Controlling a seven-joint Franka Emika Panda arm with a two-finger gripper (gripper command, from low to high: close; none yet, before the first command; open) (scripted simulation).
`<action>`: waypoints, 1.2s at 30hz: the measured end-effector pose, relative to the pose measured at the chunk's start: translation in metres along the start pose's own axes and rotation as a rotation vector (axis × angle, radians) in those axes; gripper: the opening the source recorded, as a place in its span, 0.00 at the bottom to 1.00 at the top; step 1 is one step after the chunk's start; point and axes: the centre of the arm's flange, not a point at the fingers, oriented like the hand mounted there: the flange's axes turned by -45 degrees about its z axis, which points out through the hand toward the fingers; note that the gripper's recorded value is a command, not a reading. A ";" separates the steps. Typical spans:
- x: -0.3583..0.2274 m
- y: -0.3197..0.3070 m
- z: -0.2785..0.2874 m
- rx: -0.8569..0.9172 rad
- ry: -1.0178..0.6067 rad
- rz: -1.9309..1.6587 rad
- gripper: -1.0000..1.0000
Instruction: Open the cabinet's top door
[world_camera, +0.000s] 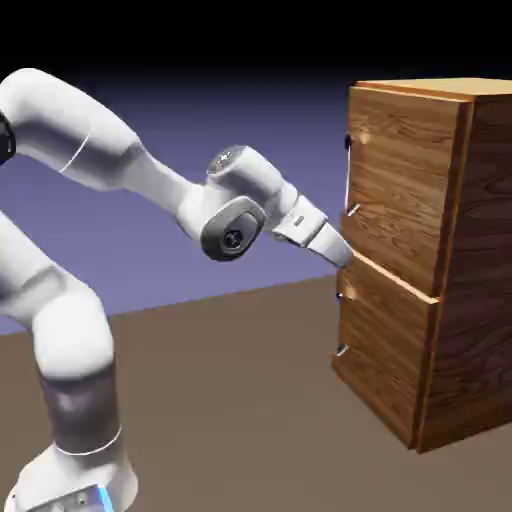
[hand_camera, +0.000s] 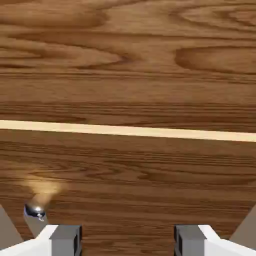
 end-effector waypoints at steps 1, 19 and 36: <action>0.004 0.002 -0.004 0.000 0.011 0.054 0.50; 0.046 0.013 -0.063 0.117 0.208 0.985 0.50; 0.051 -0.016 -0.087 0.415 0.301 1.777 0.50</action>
